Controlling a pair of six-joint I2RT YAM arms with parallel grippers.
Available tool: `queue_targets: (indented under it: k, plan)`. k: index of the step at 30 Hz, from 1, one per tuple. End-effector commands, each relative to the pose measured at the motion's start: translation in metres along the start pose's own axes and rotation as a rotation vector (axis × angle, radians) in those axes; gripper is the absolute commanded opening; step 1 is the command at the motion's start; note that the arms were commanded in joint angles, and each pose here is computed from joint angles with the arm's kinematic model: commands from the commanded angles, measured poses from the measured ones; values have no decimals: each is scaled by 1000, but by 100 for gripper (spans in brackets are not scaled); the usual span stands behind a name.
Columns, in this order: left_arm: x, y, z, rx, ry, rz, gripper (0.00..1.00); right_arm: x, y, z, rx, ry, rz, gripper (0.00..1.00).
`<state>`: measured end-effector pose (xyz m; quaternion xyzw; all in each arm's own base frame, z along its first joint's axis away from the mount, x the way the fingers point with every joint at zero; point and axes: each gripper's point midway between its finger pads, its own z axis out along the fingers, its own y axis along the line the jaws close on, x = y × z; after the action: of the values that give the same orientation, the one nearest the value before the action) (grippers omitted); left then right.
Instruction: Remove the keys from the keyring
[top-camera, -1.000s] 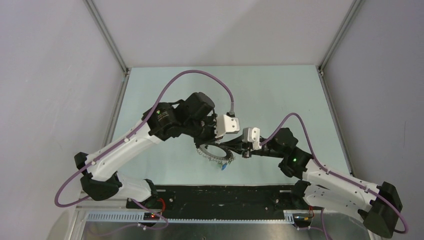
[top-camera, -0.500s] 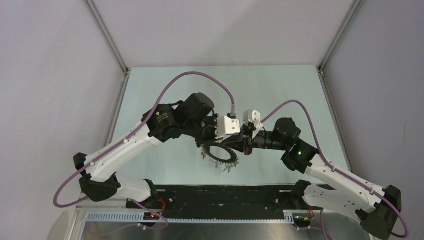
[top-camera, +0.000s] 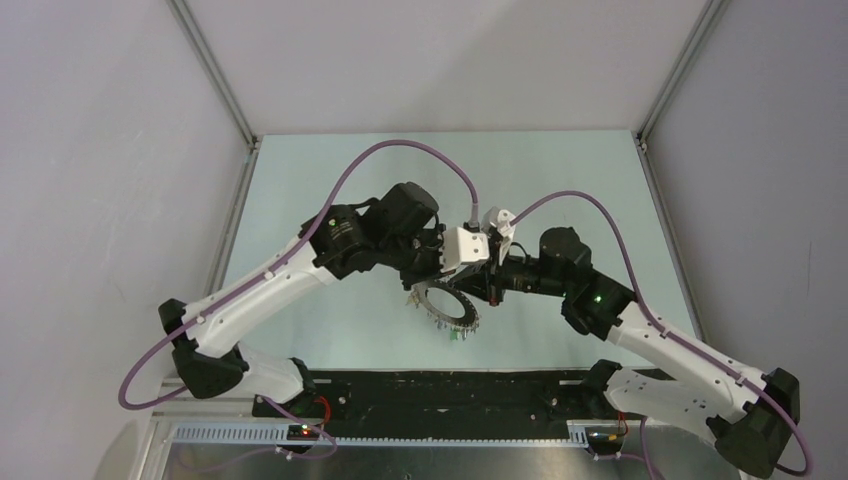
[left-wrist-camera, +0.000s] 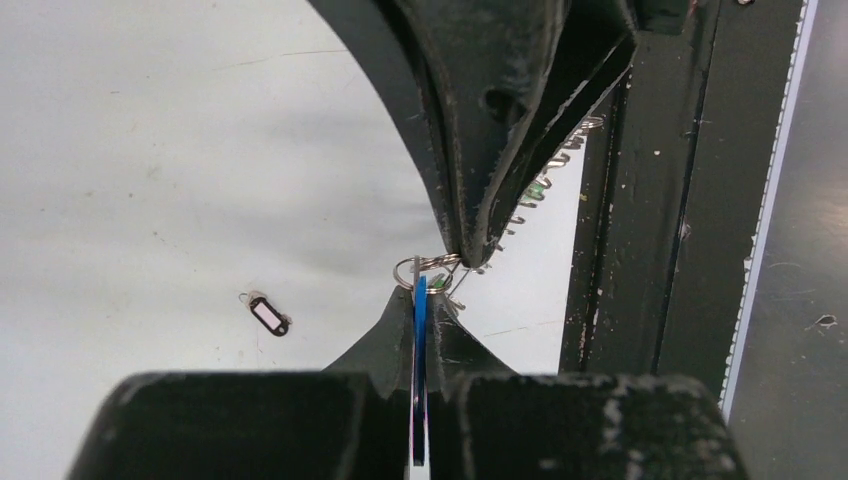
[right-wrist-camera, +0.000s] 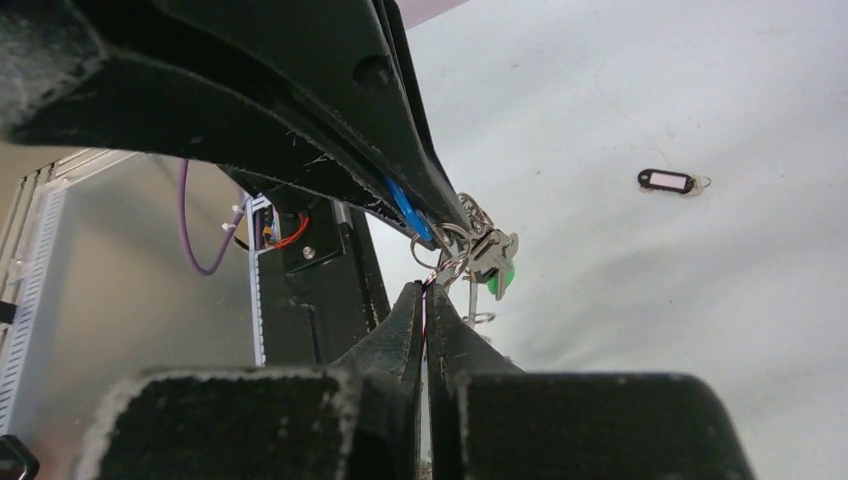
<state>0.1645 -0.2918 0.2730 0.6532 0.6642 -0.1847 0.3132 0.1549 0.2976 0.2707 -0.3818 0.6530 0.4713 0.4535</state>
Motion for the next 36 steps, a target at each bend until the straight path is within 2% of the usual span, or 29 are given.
queue_targets:
  k: [1,12,19,21,22,23,24,26,28,30,31,36]
  plan:
    - [-22,4,-5,-5,-94,1,0,2,-10,1,36,27,75,0]
    - [-17,11,5,-26,-70,-43,0,-3,-29,4,-22,35,560,0]
    - [-13,25,9,-49,-61,-103,0,-5,-28,3,-94,69,751,0]
    - [-12,29,8,-59,-62,-115,0,-6,-25,1,-120,80,774,6]
    - [-12,31,9,-63,-64,-119,0,-7,-24,0,-128,83,781,19]
    - [-11,32,9,-65,-64,-126,0,-9,-22,-2,-135,79,775,26]
    - [-11,33,8,-67,-66,-129,0,-10,-22,-3,-135,74,757,40]
    - [-12,33,6,-70,-73,-134,0,-12,-24,-7,-104,48,674,57]
    - [-15,31,2,-65,-90,-134,0,-10,-30,-11,-39,20,546,68]
    - [-19,26,-5,-49,-116,-123,0,-1,-35,-18,25,30,388,73]
    - [-19,22,-5,-31,-125,-117,0,-1,-33,-20,24,26,255,73]
    - [-19,15,-13,-22,-147,-81,0,-8,-36,-26,69,-27,-107,72]
